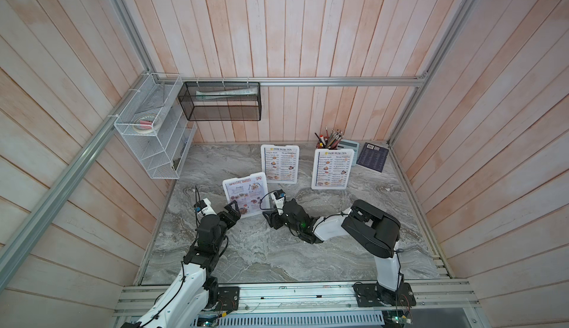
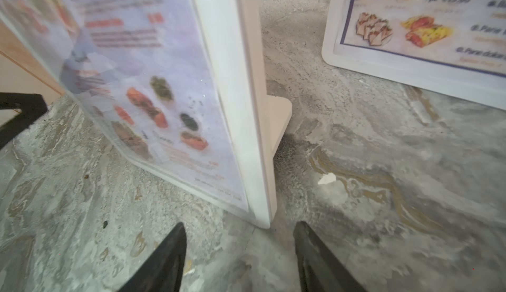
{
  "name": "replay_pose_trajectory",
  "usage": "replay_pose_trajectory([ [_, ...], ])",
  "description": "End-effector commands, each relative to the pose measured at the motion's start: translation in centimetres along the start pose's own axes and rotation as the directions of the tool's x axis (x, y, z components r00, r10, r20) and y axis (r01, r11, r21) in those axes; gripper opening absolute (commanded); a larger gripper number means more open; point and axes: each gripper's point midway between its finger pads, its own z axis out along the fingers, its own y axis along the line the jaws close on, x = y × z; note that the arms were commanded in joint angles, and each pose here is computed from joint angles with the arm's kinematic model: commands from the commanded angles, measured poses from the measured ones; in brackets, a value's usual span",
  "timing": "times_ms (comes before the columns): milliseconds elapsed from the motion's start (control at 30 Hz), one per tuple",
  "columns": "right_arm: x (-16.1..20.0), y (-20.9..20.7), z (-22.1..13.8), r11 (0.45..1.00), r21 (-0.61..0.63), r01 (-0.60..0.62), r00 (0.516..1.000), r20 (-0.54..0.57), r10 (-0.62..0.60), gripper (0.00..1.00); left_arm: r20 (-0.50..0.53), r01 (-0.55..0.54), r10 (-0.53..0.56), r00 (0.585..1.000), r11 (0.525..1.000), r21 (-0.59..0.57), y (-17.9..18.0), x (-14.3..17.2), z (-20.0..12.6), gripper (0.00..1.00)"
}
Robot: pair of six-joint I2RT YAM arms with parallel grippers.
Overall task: Insert the menus into the narrow rack
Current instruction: Place the narrow rack at the center of the board.
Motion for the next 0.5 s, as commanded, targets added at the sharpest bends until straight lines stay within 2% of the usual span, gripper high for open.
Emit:
replay_pose_trajectory([
  [0, -0.3, 1.3, -1.2, 1.0, 0.0, -0.004, 0.999, 0.037, 0.004, 0.58, -0.148, 0.057, -0.056, 0.987, 0.998, 0.004, 1.1, 3.8, -0.1, 0.76],
  [67, 0.4, 2.2, -1.1, 1.0, -0.014, 0.001, 1.0, 0.027, -0.001, 0.55, -0.168, 0.054, -0.045, 0.985, 0.998, 0.046, 0.7, 4.4, 0.2, 0.59],
  [167, 1.0, 3.0, -0.2, 1.0, -0.03, 0.0, 1.0, 0.008, 0.001, 0.54, -0.188, 0.032, -0.024, 0.982, 0.999, 0.036, 0.9, 5.0, 0.8, 0.48],
  [467, 2.2, 2.0, 3.0, 0.999, -0.018, -0.035, 0.999, -0.036, 0.034, 0.47, -0.211, -0.027, 0.033, 0.977, 0.999, 0.03, 0.6, 5.2, 4.1, 0.39],
])
